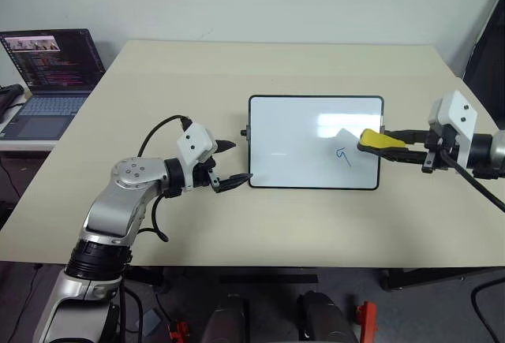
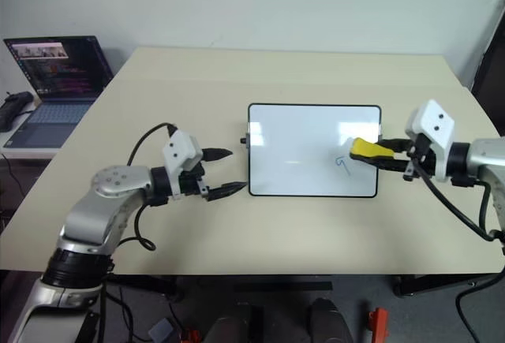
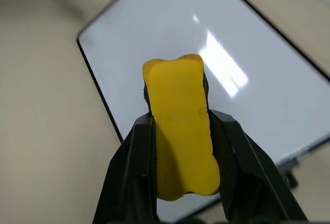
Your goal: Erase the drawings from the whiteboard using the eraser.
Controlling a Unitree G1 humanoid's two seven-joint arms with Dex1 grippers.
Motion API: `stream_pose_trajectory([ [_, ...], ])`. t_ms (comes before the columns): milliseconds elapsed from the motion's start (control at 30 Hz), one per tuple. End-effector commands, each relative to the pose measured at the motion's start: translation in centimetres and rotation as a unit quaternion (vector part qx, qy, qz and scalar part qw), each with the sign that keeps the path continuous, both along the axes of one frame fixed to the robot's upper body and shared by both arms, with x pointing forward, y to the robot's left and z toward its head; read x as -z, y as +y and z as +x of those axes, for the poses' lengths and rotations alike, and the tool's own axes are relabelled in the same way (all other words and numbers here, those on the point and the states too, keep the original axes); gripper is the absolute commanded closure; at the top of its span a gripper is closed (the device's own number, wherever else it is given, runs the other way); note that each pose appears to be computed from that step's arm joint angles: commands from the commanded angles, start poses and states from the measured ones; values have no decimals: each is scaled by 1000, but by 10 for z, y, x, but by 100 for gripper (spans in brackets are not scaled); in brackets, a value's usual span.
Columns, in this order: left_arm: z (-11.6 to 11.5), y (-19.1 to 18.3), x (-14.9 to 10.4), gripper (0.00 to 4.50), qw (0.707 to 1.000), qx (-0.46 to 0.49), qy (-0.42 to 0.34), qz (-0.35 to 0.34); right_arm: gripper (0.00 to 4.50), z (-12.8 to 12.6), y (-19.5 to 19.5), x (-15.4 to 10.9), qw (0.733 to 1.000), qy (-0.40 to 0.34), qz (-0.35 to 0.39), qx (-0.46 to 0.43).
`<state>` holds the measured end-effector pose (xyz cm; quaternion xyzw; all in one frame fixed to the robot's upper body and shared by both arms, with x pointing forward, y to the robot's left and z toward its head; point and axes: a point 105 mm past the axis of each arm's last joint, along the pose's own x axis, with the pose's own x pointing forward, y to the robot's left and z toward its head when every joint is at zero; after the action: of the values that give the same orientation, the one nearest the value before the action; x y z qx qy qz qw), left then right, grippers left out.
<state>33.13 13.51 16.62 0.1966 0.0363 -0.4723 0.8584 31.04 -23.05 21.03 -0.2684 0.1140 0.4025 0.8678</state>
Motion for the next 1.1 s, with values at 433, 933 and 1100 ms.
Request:
stream_pose_trajectory([
  [433, -1, 6, -20, 0, 1000, 5, -29, 3, 340, 2, -31, 3, 998, -22, -39, 42],
  [933, -4, 5, -20, 0, 1000, 9, -26, 5, 340, 5, -19, -2, 999, -35, -21, 21],
  [1100, -3, 4, -17, 0, 1000, 11, -23, 5, 340, 21, 14, -30, 992, -119, 51, -4],
])
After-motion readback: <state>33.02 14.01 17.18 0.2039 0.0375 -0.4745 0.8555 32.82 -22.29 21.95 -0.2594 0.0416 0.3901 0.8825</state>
